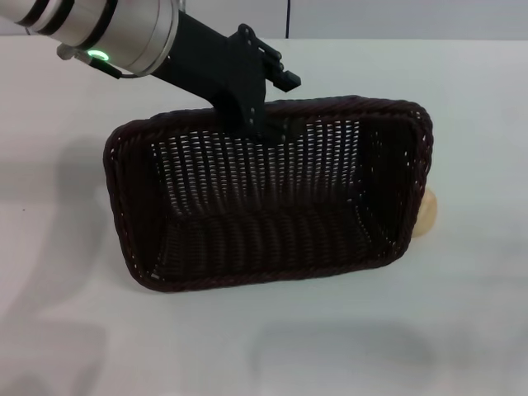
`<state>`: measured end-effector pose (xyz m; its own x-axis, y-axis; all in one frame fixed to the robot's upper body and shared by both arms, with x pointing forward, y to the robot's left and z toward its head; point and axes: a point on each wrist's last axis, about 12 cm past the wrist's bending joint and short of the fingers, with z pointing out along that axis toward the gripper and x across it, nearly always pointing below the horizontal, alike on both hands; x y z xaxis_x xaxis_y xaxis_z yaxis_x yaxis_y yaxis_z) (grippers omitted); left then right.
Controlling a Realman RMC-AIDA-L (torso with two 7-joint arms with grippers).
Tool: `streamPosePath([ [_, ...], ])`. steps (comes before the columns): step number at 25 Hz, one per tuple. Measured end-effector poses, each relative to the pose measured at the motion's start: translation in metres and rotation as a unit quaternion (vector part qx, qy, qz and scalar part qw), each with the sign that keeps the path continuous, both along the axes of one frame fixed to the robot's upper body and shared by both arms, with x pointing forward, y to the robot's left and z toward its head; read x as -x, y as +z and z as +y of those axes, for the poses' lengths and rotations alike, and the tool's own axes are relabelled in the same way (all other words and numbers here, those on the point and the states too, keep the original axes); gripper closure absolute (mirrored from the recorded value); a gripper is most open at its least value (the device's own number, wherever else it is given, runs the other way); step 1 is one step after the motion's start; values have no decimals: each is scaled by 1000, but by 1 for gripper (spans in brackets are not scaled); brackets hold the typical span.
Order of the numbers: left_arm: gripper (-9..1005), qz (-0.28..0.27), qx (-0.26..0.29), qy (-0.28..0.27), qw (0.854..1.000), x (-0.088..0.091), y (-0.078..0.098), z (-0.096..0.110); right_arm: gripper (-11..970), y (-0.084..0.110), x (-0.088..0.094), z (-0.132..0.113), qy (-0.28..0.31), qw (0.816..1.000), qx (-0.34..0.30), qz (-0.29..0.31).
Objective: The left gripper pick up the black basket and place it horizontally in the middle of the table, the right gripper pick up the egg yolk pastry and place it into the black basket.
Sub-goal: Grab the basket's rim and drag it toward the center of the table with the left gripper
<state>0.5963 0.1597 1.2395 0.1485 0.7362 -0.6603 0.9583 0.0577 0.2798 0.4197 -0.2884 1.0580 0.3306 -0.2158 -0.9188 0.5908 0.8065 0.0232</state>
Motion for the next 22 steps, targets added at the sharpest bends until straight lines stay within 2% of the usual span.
streamPosePath([
  [5,419,-14,7,0,1000,-1,3,-1,440,0,1,1,-1,1000,7,5],
  [10,420,-35,21,4,999,-5,8,-4,440,1,2,2,-3,1000,11,1],
  [15,421,-58,58,15,996,-9,15,-4,440,1,3,3,0,1000,12,0],
  [20,421,-82,129,52,987,-18,23,11,440,1,3,3,-1,1000,11,1],
  [22,422,-81,137,59,985,-22,20,14,440,1,4,3,-1,1000,11,0],
])
